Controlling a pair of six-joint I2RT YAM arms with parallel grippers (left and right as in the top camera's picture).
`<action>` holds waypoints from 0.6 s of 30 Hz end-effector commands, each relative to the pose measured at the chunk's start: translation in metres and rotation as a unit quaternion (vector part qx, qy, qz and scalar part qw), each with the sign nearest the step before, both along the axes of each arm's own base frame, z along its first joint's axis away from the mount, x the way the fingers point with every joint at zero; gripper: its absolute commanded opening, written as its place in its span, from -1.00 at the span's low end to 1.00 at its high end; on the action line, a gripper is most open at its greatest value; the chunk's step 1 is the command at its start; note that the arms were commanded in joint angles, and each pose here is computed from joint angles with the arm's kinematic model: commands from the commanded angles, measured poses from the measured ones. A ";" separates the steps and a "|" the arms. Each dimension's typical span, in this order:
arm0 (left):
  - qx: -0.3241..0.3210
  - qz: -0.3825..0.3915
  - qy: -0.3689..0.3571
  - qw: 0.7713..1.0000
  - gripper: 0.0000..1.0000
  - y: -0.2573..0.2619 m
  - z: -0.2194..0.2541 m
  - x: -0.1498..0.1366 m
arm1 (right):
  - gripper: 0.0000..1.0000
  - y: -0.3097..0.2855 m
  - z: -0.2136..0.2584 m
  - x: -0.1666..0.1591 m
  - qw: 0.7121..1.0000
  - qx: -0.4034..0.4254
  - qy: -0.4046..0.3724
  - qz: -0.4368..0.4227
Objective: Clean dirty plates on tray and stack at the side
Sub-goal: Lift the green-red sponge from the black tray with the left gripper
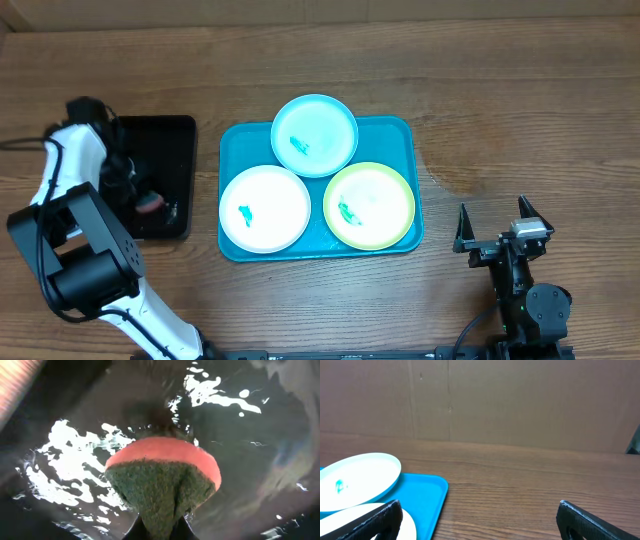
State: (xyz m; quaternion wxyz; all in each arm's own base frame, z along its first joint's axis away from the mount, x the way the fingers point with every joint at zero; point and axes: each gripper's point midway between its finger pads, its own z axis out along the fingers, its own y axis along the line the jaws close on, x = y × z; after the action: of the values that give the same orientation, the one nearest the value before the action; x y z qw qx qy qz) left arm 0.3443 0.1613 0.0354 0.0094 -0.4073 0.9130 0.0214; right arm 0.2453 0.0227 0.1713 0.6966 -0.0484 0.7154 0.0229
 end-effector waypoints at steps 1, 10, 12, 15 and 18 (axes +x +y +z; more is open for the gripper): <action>0.007 -0.003 -0.044 0.999 -0.92 0.005 0.051 0.031 | 1.00 0.000 -0.002 0.000 1.000 0.000 -0.002 -0.001; -0.027 -0.014 -0.107 0.994 -0.92 -0.012 0.146 0.051 | 1.00 0.000 -0.002 0.000 1.000 0.000 -0.002 -0.001; -0.027 -0.014 -0.104 0.994 -0.92 -0.012 0.148 0.050 | 1.00 0.000 -0.002 0.000 1.000 0.000 -0.002 -0.001; -0.007 -0.013 -0.082 0.997 -0.91 -0.006 0.132 0.046 | 1.00 0.000 -0.002 0.000 1.000 0.000 -0.002 -0.001; 0.022 -0.015 -0.033 0.999 -0.92 0.001 0.094 0.033 | 1.00 0.000 -0.002 0.000 1.000 0.000 -0.002 -0.001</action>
State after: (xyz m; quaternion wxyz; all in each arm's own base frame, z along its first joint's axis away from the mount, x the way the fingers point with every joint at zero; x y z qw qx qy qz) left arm 0.3921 0.1589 0.1639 0.0882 -0.3948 0.9144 -0.0165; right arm 0.2453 0.0226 0.1715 0.6969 -0.0482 0.7152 0.0229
